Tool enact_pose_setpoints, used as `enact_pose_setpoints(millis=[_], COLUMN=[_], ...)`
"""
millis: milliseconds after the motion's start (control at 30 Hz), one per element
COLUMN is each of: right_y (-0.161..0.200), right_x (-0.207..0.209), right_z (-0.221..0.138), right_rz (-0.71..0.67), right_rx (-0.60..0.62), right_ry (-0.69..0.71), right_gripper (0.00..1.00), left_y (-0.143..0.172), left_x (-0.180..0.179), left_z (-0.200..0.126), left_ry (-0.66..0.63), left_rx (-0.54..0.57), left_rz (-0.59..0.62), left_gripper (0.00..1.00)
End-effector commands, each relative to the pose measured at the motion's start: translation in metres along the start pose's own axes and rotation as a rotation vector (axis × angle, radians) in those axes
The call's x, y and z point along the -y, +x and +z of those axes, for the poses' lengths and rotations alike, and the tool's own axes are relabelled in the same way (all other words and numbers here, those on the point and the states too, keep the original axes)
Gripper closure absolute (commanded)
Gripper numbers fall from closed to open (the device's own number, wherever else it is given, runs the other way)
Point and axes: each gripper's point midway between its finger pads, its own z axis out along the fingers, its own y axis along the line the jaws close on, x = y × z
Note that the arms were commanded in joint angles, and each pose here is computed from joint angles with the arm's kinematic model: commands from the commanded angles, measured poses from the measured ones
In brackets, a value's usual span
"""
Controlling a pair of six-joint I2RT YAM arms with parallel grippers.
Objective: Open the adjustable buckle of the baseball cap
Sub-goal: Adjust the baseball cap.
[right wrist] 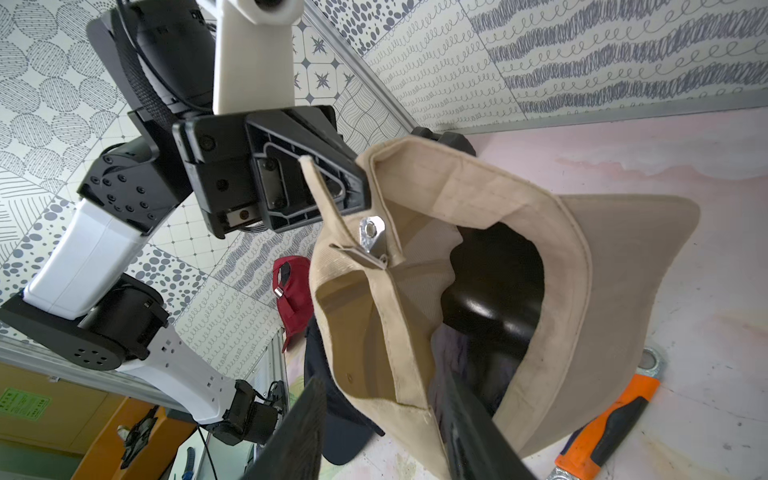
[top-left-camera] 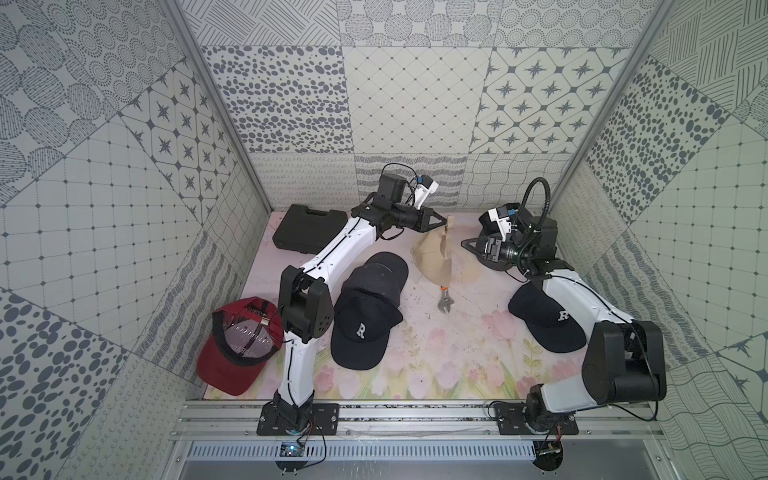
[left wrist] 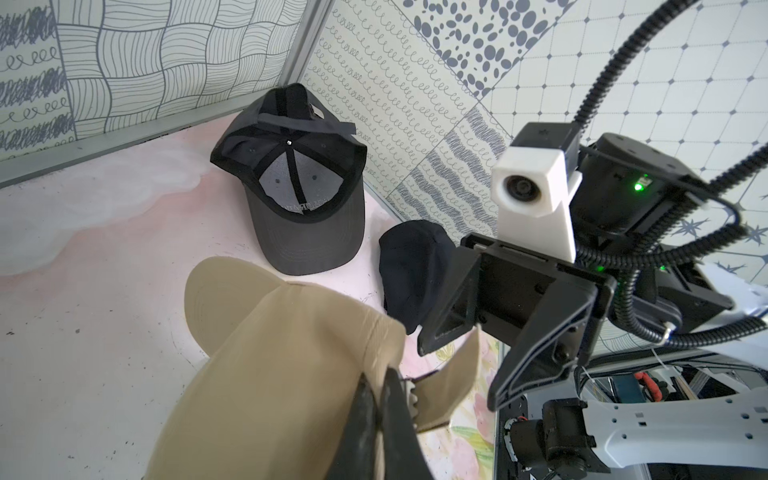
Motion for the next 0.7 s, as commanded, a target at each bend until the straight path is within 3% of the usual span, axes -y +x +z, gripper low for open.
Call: enact_pose_setpoints(millis=[0, 233, 567, 667], right_y=[-0.012, -0.013, -0.02, -0.018], right_x=[-0.013, -0.012, -0.002, -0.003], right_z=[0.008, 0.027, 0.041, 0.045], right_rz=[-0.138, -0.136, -0.071, -0.067], right_rx=[0.023, 0.003, -0.002, -0.012], right_ry=[-0.033, -0.041, -0.041, -0.058], right_gripper=[0.54, 0.57, 0.49, 0.58], left_y=[-0.025, -0.026, -0.025, -0.026], left_x=[0.014, 0.017, 0.023, 0.025], left_z=[-0.009, -0.01, -0.011, -0.013], left_ry=[0.012, 0.019, 0.047, 0.052], left_rx=[0.083, 0.087, 0.09, 0.096], left_rz=[0.019, 0.023, 0.029, 0.034], left_gripper=[1.0, 1.0, 1.0, 1.0])
